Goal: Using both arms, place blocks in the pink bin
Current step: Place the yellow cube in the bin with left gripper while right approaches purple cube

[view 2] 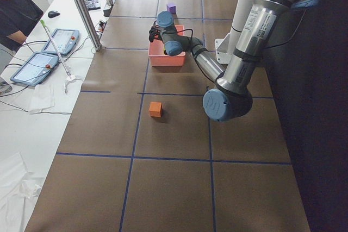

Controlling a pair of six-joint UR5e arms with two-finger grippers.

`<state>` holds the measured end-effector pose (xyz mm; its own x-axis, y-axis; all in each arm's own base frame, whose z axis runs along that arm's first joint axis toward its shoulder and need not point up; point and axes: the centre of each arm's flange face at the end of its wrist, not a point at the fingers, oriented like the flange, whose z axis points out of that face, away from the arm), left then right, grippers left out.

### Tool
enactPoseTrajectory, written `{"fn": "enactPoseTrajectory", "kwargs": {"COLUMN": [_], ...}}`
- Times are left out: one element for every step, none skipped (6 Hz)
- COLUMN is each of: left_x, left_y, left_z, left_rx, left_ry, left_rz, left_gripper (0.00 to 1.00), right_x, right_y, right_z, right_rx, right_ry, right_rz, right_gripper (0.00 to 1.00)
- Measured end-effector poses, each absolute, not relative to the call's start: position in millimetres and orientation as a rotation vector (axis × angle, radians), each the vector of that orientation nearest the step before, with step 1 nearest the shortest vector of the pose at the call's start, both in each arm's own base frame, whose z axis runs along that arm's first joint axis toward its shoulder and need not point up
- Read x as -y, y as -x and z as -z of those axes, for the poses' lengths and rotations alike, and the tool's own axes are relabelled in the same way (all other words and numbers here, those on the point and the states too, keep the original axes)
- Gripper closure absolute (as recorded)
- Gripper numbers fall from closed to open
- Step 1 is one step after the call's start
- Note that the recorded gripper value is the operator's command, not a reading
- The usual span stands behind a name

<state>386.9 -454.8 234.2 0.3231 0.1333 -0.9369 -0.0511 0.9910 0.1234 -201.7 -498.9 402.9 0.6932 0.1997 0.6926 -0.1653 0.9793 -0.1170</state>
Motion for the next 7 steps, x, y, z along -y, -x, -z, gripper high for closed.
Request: {"fn": "enactPoseTrajectory", "kwargs": {"left_x": [447.0,439.4,434.3,431.4,430.0,429.2,428.1], "left_y": [-417.7,-445.2,-460.3,-465.8,-467.2,-466.7,-465.5], "left_z": [-217.0,-218.8,-221.9,-222.0,-221.5,-219.7,-217.1], "left_rx": [-1.239,-1.216,-1.197,-1.190,-1.189,-1.192,-1.196], "left_ry": [-0.075,-0.094,-0.116,-0.130,-0.136,-0.139,-0.142], "left_rz": [-0.105,-0.095,-0.087,-0.082,-0.082,-0.081,-0.081], "left_gripper": [0.21,0.06,0.04,0.04,0.04,0.04,0.04], "right_x": [502.5,504.2,506.0,509.3,512.8,512.8,508.7], "right_y": [199.4,201.1,204.3,209.7,219.7,228.9,235.8], "right_z": [-418.1,-434.8,-445.6,-452.6,-462.1,-472.3,-481.3], "right_rx": [0.766,0.755,0.752,0.757,0.775,0.789,0.780], "right_ry": [0.070,0.110,0.158,0.200,0.231,0.258,0.287], "right_rz": [-0.214,-0.232,-0.297,-0.415,-0.526,-0.606,-0.685], "right_gripper": [0.00,0.00,0.00,0.00,0.00,0.01,0.02]}}
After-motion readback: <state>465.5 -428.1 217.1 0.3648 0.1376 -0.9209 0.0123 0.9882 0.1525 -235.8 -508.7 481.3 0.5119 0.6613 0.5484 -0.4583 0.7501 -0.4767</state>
